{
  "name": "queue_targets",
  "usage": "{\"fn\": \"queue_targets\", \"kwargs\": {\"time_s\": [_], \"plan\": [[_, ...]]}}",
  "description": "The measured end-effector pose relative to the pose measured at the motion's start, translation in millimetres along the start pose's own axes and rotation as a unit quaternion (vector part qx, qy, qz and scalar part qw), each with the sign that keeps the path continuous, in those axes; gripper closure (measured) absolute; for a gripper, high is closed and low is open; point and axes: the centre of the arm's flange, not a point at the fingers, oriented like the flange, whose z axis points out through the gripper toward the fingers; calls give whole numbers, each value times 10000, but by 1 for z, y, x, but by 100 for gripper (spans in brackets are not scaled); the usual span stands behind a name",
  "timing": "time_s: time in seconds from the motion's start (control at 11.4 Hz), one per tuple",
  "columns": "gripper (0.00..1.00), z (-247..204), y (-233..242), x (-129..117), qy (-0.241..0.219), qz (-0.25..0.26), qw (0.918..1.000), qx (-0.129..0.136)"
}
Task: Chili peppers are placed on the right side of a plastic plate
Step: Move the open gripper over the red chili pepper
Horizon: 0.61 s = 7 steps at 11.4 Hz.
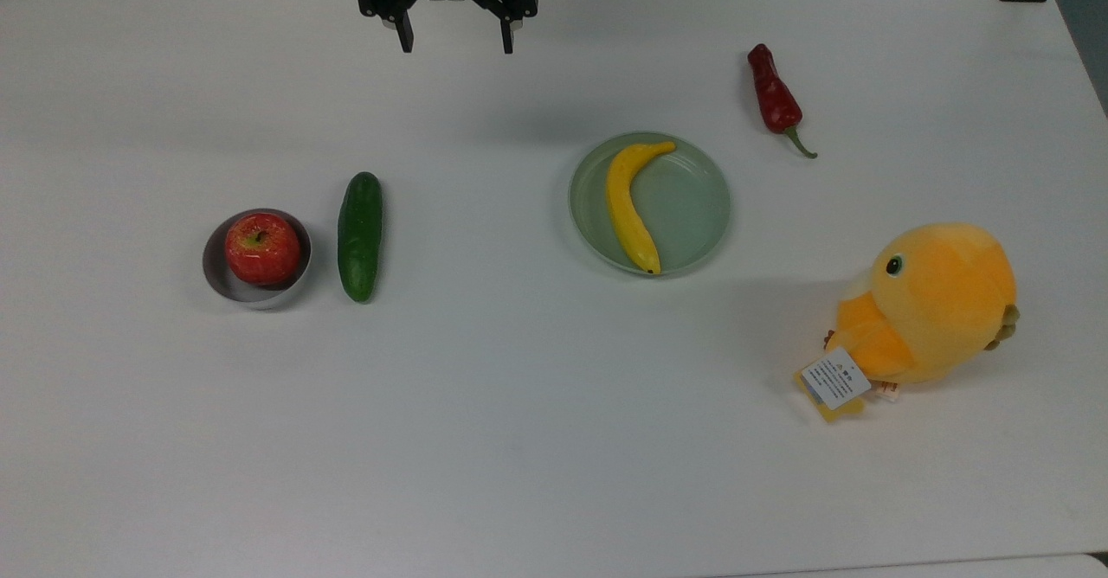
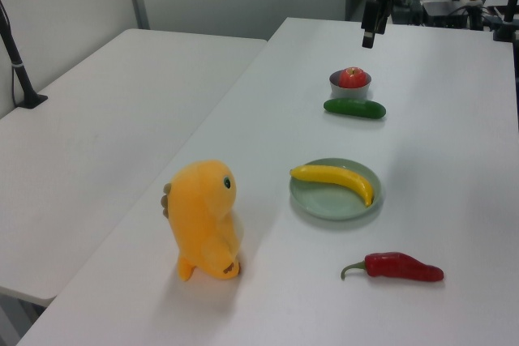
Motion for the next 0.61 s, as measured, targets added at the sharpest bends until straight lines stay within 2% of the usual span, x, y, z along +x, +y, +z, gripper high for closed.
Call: {"fn": "queue_targets", "kwargs": {"time_s": [0.61], "plan": [[0,2,1,0,-20,8,10000,-1]]}}
